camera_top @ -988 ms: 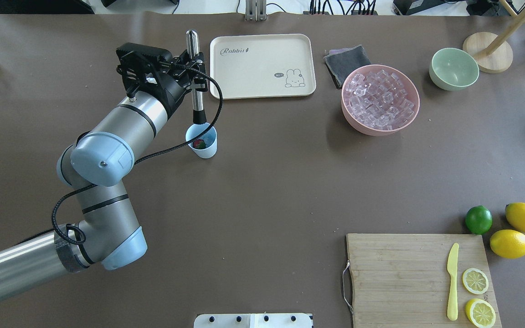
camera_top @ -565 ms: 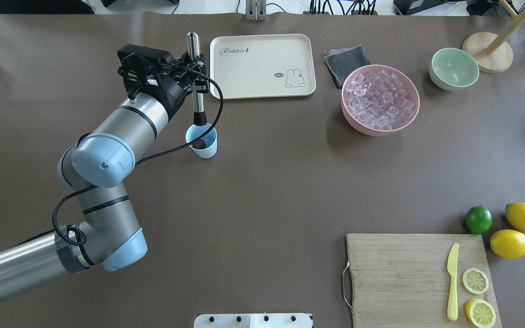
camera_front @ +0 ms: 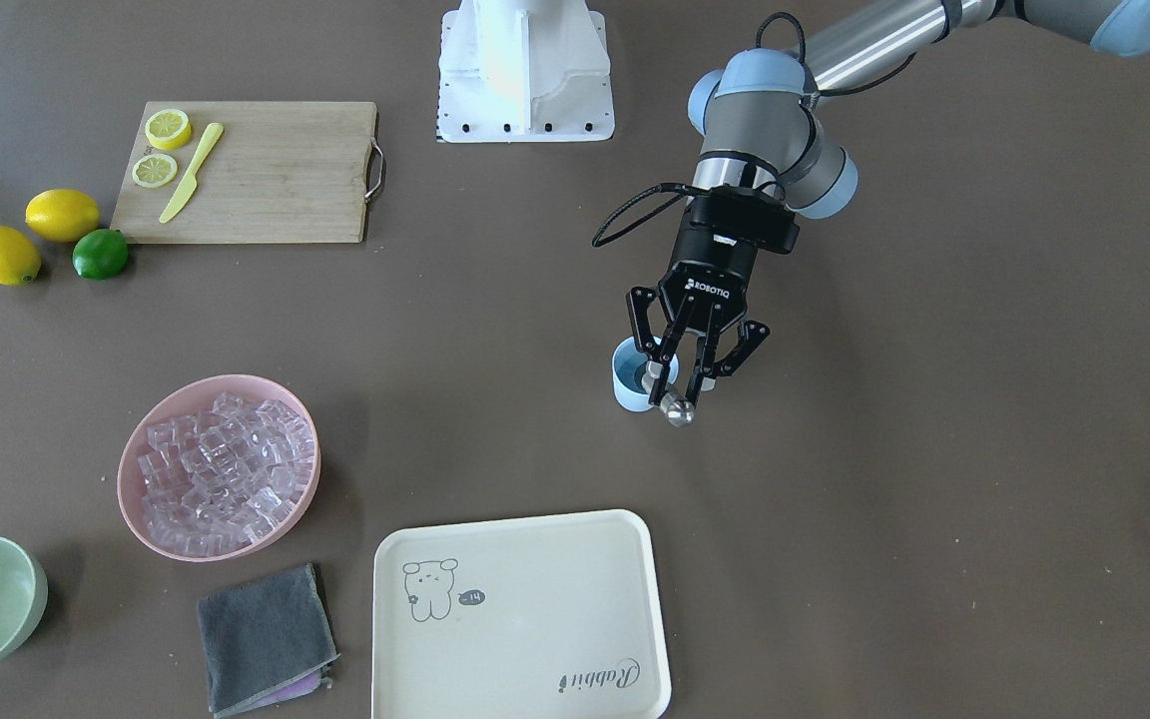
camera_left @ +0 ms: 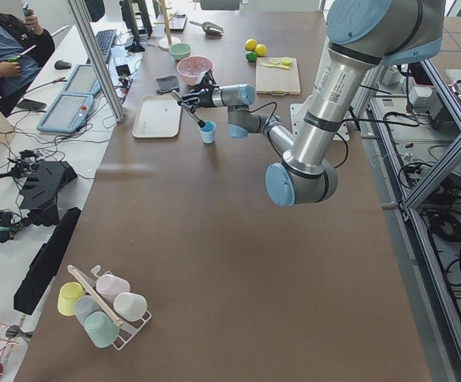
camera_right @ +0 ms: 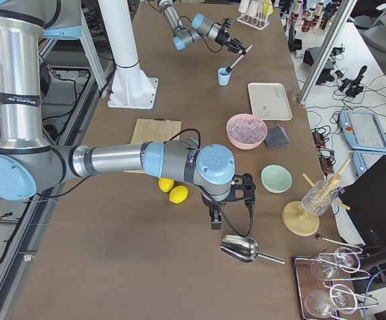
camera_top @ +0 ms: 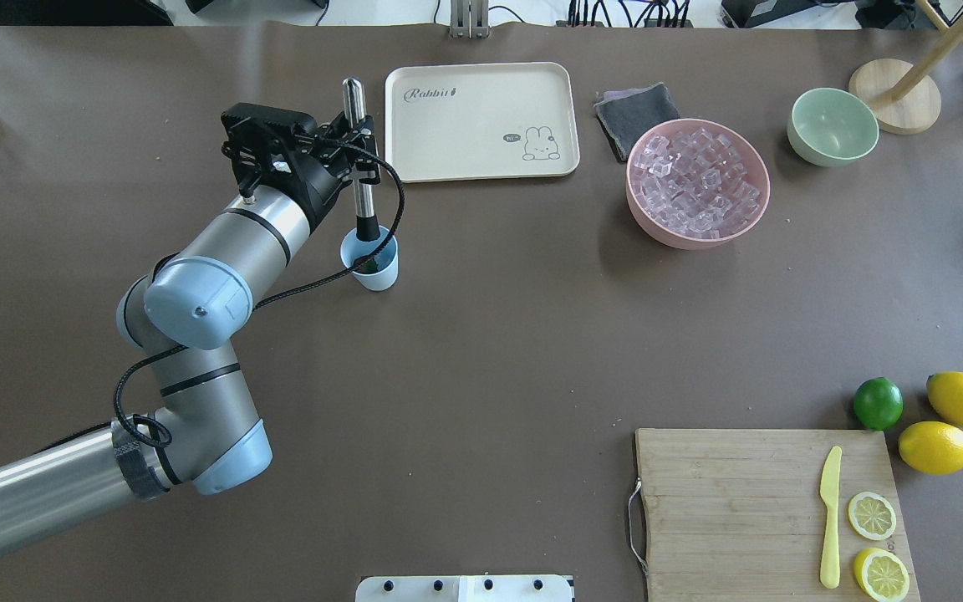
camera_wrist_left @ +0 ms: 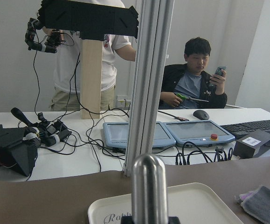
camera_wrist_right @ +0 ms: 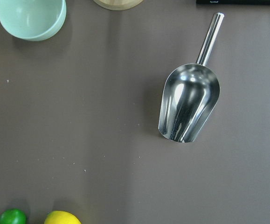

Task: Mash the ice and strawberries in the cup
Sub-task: 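Press the pestle up and down inside the cup with the left gripper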

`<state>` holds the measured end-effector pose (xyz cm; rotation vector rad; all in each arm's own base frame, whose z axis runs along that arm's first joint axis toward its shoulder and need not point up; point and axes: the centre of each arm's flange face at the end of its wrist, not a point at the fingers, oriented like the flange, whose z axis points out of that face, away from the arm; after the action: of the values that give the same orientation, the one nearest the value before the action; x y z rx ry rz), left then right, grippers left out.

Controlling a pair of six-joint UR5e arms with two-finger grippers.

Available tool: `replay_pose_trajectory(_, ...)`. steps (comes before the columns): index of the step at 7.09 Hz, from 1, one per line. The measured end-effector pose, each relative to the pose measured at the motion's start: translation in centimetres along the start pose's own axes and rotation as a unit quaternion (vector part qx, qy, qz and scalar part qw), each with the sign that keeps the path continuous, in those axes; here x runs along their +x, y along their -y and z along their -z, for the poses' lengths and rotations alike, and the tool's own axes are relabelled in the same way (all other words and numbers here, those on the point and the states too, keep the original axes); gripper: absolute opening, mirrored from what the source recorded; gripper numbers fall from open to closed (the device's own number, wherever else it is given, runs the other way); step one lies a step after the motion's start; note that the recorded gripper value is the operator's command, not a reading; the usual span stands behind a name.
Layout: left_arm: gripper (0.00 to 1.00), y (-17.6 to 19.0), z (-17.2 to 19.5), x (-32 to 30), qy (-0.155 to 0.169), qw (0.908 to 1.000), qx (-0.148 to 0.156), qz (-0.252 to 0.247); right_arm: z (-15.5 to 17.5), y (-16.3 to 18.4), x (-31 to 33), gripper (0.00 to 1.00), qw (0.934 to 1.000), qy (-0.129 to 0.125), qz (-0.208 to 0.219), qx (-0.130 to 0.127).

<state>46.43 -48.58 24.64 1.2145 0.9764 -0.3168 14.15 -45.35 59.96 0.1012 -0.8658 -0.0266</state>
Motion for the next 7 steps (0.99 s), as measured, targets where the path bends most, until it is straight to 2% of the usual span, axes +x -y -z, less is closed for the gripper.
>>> replay_pose_trajectory(5, 0.24, -1.6, 0.2, -0.1, -0.003, 1.0000, -0.008, -0.001, 0.1, 0.0, 0.0, 0.99, 1.0000, 0.001, 0.000, 0.001)
replay_pose_trajectory(7, 0.24, -0.9, 0.7, 0.3, -0.014, 0.9999, -0.002, 0.006, 0.1, 0.2, -0.1, 0.99, 1.0000, 0.001, 0.001, 0.001)
